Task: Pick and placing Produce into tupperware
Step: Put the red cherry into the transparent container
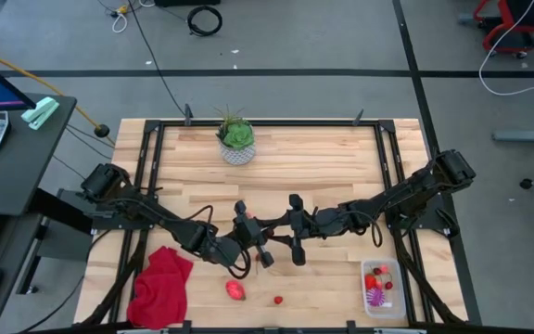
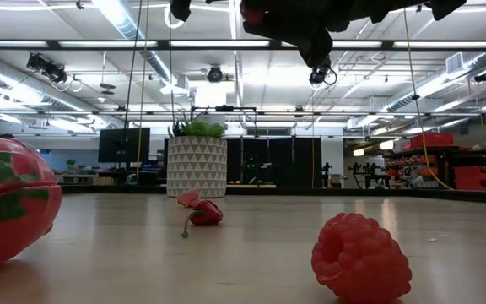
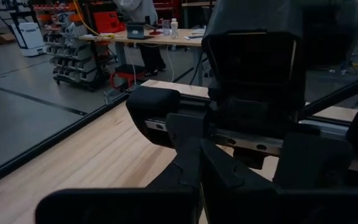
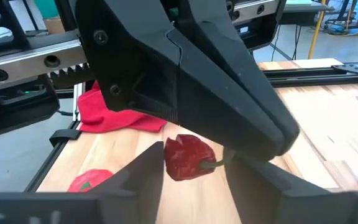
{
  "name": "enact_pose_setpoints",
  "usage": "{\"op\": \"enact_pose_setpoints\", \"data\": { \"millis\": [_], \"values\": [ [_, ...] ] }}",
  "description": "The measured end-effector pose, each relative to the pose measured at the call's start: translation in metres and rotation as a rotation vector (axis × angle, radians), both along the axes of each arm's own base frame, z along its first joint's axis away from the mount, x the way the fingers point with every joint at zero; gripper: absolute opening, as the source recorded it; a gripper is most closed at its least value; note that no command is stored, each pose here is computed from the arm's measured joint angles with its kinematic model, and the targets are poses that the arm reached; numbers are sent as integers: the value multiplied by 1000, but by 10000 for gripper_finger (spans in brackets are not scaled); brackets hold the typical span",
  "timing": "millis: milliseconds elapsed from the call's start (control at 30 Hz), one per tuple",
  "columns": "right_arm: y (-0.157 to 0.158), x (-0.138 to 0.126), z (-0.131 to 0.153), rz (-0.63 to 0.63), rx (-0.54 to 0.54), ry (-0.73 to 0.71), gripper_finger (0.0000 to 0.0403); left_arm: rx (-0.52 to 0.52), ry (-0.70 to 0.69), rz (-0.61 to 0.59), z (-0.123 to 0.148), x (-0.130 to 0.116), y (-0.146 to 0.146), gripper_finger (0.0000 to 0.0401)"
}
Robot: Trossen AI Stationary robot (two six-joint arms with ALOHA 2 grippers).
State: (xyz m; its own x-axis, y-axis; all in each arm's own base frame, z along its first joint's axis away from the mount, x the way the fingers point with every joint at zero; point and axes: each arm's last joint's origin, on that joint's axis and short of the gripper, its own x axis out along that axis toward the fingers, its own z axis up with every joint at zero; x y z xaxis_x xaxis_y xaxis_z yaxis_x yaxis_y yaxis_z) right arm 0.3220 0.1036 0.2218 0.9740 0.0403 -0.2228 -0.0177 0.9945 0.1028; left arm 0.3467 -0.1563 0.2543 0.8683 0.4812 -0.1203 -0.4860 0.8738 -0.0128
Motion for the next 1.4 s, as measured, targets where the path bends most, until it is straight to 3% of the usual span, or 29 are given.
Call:
{"op": "enact_pose_setpoints", "data": {
  "millis": [367,667,1033,1200,1400],
  "values": [
    [-2,1,0,-8,-1,0,92,-1,-1,0,0,0,0,17],
    [-4,1,-2,-14,-8,22,83,7,2,-1,0,0,0,14],
    [-8,-9,-18,-53,-17,233,84,105,-25,-26,11,0,-4,90],
    [-8,-26,-9,-15,61,337,86,110,-23,-26,11,0,-4,118],
    [-6,-80,5,-11,298,678,85,139,-11,-29,12,0,-4,130]
  ]
}}
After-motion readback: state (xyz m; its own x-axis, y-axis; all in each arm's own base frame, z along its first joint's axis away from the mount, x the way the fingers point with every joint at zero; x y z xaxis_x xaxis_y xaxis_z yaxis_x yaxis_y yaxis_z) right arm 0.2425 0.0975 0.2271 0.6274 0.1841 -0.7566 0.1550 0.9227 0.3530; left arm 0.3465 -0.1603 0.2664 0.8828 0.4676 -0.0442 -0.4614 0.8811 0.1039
